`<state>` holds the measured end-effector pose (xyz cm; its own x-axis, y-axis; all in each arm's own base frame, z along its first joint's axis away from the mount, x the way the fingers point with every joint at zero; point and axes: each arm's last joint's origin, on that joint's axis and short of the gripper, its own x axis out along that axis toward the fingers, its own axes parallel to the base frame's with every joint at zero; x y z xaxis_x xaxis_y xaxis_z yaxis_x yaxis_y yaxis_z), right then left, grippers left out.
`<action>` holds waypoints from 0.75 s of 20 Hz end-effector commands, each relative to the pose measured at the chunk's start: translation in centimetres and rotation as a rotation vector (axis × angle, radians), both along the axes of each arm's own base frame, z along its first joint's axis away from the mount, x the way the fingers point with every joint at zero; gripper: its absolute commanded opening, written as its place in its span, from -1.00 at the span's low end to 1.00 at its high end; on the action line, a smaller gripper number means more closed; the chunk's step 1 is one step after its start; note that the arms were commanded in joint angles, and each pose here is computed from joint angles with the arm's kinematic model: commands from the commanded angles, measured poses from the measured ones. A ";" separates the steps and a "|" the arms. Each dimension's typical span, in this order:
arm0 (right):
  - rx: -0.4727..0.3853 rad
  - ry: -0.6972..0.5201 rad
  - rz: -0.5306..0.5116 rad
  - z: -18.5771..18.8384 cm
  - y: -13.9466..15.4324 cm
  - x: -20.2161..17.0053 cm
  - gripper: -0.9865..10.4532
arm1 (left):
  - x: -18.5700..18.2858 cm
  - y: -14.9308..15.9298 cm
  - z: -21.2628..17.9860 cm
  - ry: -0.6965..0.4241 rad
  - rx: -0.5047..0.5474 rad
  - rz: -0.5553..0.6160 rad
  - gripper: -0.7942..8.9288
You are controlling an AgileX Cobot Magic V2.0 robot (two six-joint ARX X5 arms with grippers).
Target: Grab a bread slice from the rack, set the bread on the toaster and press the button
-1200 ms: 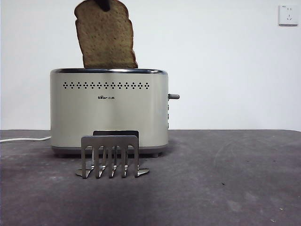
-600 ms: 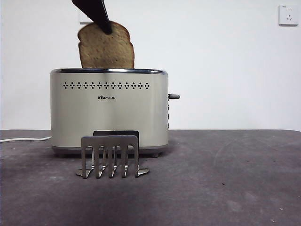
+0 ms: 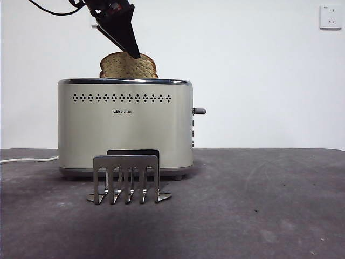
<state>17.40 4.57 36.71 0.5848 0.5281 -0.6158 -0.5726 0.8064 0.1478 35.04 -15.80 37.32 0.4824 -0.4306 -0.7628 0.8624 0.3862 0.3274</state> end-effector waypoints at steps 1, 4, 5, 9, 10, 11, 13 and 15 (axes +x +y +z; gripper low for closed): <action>0.032 -0.018 -0.019 -0.2 0.4 1.7 -0.85 | -0.8 0.4 1.2 0.005 -0.059 0.062 -0.17; 0.134 -0.046 0.020 -0.6 1.2 4.7 -0.85 | -2.6 1.2 3.4 -0.007 -0.133 0.128 -0.17; 0.195 -0.048 0.055 -0.8 1.6 5.9 -0.85 | -3.4 1.5 4.2 -0.007 -0.164 0.155 -0.17; 0.365 -0.055 0.057 -2.6 3.0 11.3 -0.85 | -7.5 3.3 7.8 0.000 -0.295 0.262 -0.17; 0.393 -0.054 0.051 -3.3 3.3 12.7 -0.85 | -8.6 3.7 8.5 -0.007 -0.316 0.269 -0.17; 0.430 -0.041 0.059 -4.1 3.6 13.8 -0.85 | -9.6 4.2 9.3 -0.013 -0.338 0.282 -0.17; 0.496 0.003 0.068 -5.8 4.3 16.6 -0.85 | -11.6 5.0 10.6 -0.030 -0.391 0.307 -0.17; 0.499 0.023 0.058 -6.8 4.7 18.1 -0.85 | -12.7 5.5 11.3 -0.043 -0.417 0.315 -0.17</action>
